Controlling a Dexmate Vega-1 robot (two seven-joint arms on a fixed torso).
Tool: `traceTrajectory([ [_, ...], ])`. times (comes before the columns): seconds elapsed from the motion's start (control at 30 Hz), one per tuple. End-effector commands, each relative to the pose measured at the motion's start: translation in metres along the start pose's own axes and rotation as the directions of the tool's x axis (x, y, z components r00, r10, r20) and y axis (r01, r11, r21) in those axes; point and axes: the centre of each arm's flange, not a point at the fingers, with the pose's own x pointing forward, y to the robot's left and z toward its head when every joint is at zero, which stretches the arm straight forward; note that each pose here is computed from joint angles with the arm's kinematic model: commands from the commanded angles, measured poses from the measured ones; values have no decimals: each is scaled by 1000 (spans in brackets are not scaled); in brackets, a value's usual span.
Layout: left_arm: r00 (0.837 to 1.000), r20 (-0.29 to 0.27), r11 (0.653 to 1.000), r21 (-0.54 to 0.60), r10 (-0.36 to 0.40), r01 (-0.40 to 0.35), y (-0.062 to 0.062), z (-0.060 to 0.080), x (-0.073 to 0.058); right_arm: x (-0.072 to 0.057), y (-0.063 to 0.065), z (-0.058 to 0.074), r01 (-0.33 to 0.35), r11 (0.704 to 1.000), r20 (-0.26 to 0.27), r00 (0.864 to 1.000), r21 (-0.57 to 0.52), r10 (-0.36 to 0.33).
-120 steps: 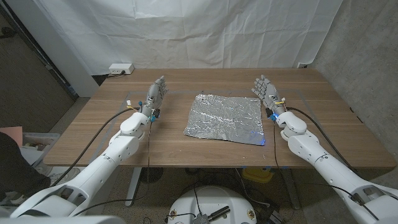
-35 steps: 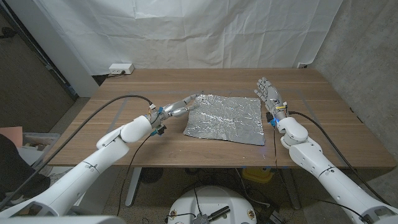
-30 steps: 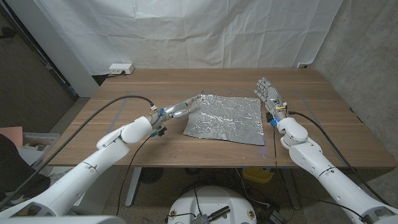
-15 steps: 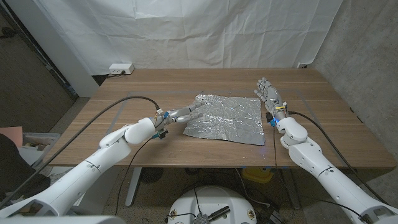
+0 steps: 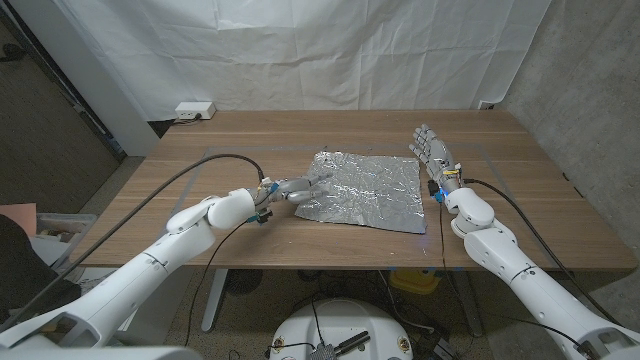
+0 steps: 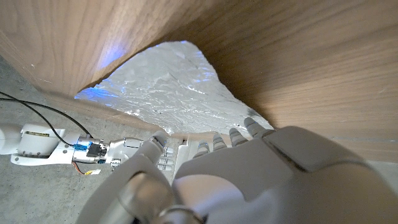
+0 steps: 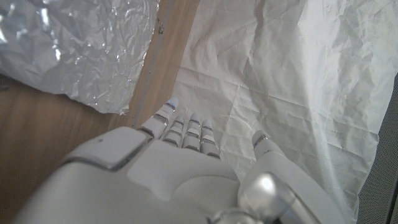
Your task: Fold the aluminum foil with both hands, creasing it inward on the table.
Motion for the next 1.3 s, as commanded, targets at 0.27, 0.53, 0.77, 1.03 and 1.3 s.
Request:
traceTrajectory([
  [0.27, 996, -38, 995, 55, -80, 82, -4, 2, 10, 14, -9, 11, 10, 997, -1, 1000, -74, -10],
  [0.53, 993, -56, 987, 118, -107, 113, -7, 5, 13, 22, -10, 15, 11, 994, -16, 1000, -108, -13],
  [0.77, 990, -67, 979, 153, -126, 135, -12, 8, 16, 25, -15, 14, 28, 983, -75, 996, -179, -42],
  [1.03, 987, -78, 977, 149, -142, 153, -15, 8, 17, 19, -19, 20, 82, 939, -154, 978, -333, -140],
  [1.3, 987, -77, 978, 145, -142, 152, -16, 9, 18, 18, -25, 22, 87, 909, -200, 963, -408, -182],
])
